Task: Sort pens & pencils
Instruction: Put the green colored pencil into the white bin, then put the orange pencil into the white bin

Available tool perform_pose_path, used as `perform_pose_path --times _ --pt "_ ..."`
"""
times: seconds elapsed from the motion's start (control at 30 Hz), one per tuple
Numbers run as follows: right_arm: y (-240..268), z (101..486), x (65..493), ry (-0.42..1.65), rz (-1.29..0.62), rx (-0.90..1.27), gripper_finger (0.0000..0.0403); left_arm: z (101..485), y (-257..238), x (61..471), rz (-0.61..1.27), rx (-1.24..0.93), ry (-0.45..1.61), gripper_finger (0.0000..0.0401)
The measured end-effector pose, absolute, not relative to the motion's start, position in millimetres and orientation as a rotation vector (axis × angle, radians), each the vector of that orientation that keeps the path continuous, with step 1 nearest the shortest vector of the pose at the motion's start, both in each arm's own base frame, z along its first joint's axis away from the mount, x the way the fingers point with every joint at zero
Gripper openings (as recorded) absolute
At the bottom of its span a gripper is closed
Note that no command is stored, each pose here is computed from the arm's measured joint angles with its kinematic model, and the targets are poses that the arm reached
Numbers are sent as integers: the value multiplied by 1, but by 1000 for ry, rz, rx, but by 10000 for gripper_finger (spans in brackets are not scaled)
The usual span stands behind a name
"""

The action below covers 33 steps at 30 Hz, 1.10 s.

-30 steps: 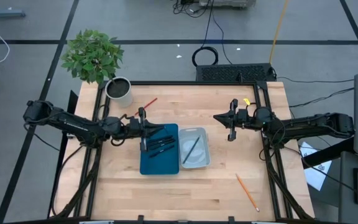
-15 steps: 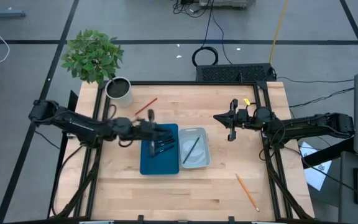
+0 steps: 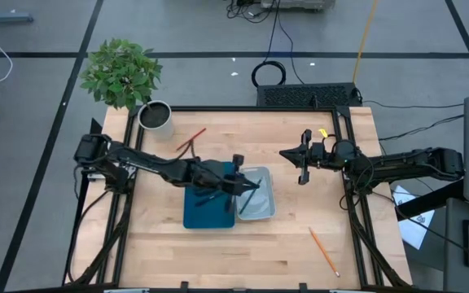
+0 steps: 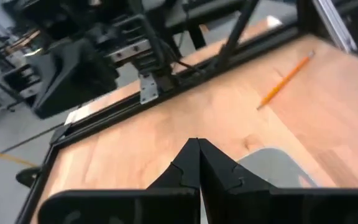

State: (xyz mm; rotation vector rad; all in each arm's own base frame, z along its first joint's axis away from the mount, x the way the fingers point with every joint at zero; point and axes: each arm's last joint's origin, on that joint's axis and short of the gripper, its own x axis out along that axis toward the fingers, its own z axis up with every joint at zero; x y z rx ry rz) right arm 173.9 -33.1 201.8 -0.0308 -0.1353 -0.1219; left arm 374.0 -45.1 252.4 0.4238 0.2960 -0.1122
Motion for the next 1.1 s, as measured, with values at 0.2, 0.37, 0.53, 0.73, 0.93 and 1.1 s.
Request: perform_pose_path --times 0.2,0.37,0.53,0.73,0.93,1.1 --pt "-33 202 174 -132 -122 -30 0 235 -45 380 -181 513 450 0" --pt "-33 202 174 -134 -122 -31 0 226 -46 384 -202 520 470 0" --pt "-33 202 174 -135 -122 -31 0 226 -46 384 -206 523 458 18" --pt "-33 202 174 -134 -122 -31 0 227 -45 385 -182 509 452 64" --pt "-33 202 174 -133 -122 -31 0 232 -38 381 -142 462 477 132" --pt "-33 201 174 -128 -122 -30 0 263 -35 356 -53 410 515 161"
